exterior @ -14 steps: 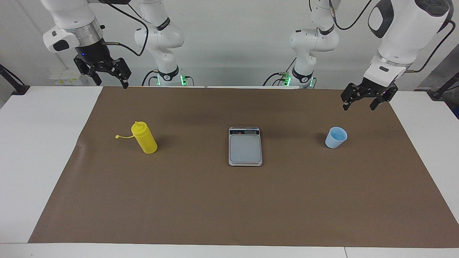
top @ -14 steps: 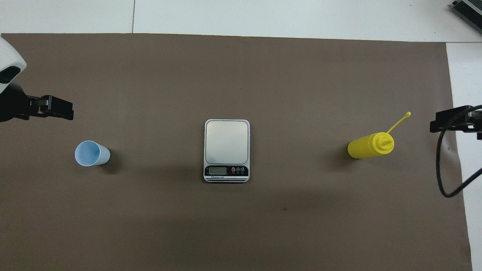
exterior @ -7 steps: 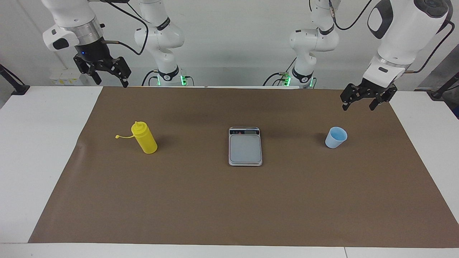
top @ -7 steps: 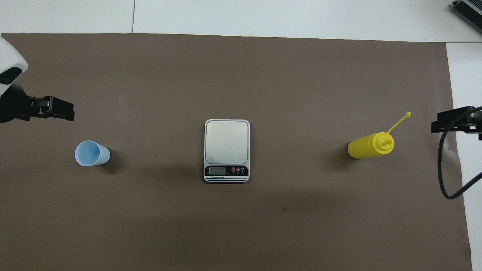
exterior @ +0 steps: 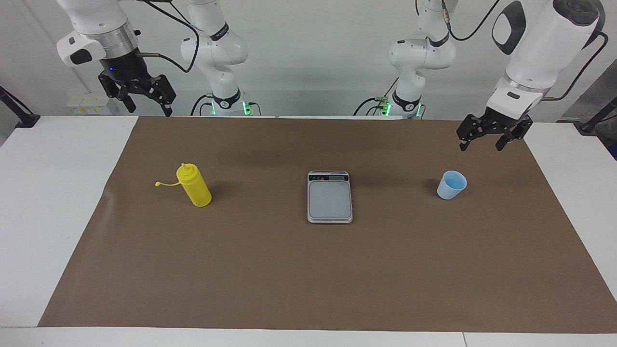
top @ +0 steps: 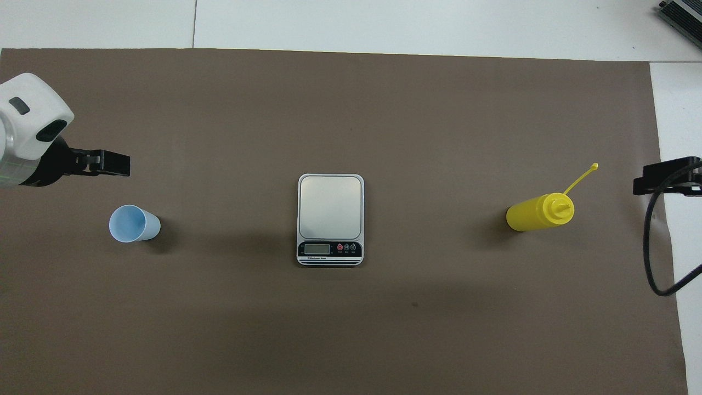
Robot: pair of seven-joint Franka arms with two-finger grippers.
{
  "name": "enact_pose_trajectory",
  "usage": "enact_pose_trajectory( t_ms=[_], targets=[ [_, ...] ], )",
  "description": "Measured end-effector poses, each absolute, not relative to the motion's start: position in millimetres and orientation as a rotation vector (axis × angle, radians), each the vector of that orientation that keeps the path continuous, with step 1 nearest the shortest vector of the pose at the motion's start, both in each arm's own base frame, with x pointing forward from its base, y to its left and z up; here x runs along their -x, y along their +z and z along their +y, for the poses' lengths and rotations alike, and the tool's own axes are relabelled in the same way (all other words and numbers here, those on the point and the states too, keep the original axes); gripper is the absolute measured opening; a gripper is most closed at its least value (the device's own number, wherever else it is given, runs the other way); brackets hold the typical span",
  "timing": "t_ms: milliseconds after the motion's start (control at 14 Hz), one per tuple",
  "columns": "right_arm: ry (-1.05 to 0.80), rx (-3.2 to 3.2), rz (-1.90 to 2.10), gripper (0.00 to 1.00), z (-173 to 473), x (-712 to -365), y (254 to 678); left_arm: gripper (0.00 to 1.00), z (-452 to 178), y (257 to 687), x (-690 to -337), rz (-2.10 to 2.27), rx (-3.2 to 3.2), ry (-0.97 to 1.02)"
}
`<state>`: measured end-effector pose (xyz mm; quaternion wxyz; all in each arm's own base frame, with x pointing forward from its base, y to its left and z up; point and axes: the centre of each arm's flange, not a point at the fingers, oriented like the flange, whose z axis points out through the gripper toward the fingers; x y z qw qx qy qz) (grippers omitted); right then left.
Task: Pour seasoning into cup on scale with both arms
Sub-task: 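Lower the left gripper onto the light-blue cup and grasp it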
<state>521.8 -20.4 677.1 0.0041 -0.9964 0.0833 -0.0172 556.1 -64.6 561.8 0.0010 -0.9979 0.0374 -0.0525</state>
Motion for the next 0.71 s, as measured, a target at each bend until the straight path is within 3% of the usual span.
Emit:
enact_pose_trajectory(
  t_ms=[713],
  targets=[
    [-0.069, 3.12, 0.261, 1.0, -20.5, -518.4, 682.2, 1.0, -69.2, 475.7, -565.7, 0.12, 3.138, 0.002]
  ],
)
